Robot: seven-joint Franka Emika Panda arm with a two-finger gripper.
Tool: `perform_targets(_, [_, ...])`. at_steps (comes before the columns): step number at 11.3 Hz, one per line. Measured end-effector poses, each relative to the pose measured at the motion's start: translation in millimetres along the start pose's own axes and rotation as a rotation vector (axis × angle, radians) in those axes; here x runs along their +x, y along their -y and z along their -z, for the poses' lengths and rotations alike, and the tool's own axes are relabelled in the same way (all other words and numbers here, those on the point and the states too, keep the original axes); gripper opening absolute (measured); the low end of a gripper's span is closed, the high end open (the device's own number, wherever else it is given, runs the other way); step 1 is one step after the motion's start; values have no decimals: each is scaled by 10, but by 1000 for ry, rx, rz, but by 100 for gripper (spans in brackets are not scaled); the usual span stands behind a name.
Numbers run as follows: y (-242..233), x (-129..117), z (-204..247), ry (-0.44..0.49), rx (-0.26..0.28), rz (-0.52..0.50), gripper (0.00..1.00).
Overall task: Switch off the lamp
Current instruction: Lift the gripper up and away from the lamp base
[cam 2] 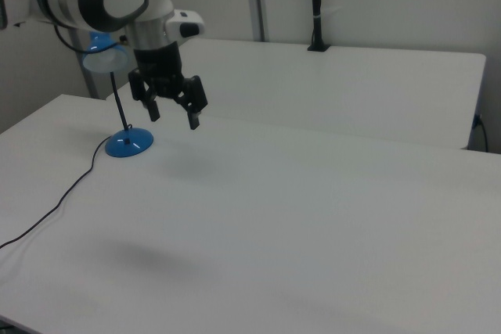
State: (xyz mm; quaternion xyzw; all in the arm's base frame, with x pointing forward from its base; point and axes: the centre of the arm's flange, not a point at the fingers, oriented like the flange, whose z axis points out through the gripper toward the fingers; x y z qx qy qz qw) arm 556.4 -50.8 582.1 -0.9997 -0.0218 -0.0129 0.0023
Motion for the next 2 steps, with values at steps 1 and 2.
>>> perform_targets(1, [-115,-6,73,-14,-2,-22,100])
perform_targets(2, [-313,-31,158,-31,-1,-58,100])
